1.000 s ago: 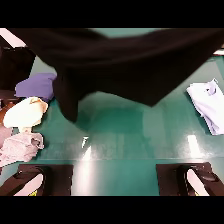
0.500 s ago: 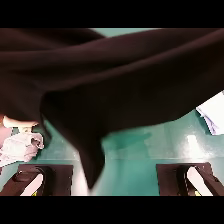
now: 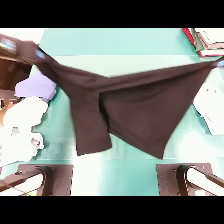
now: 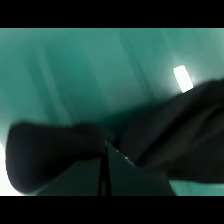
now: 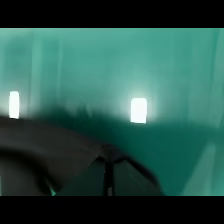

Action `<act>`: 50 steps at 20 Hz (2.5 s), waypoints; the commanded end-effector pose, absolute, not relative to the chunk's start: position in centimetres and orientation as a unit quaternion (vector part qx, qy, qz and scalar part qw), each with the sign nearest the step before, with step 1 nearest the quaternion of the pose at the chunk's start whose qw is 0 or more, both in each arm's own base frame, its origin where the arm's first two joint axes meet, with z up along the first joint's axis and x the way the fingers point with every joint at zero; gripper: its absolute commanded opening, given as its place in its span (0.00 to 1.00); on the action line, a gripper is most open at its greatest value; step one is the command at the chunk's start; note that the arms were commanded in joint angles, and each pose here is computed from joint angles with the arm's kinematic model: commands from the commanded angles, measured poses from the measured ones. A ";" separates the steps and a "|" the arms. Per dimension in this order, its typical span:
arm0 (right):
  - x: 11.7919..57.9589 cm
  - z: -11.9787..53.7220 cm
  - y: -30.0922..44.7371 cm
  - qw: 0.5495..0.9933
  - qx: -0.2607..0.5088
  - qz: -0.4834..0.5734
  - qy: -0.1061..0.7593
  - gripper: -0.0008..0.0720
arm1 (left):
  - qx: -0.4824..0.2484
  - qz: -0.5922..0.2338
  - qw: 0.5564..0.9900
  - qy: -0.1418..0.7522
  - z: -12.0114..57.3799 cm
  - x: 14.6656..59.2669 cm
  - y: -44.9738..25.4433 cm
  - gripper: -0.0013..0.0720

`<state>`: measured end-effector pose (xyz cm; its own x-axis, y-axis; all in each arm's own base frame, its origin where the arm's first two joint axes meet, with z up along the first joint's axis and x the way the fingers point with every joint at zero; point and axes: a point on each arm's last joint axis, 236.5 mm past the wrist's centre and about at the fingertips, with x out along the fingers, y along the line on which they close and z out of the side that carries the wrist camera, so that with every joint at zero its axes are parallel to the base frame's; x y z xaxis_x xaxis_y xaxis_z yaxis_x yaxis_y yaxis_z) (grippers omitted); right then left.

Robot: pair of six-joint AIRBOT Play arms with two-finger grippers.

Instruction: Fold the shirts.

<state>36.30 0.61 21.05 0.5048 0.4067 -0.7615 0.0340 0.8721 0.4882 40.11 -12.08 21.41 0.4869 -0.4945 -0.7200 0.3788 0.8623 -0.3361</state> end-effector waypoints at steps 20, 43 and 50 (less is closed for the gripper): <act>45.3 13.7 4.0 0.803 0.151 0.153 0.556 0.43 | -0.225 -0.241 0.702 0.631 3.1 41.4 -9.6 0.78; 40.8 13.1 6.8 0.755 0.123 0.191 0.615 0.43 | -0.211 -0.249 0.668 0.668 -7.1 36.0 -15.0 0.05; 29.5 4.5 5.1 0.700 0.165 0.131 0.683 0.43 | -0.167 -0.271 0.741 0.591 0.8 38.7 -14.6 0.05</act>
<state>33.98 5.70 8.35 0.0821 0.4121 -0.9075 -0.0379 0.9112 0.4103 38.14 -14.62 -1.80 0.1046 -0.6003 -0.7929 0.1576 0.7972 -0.5828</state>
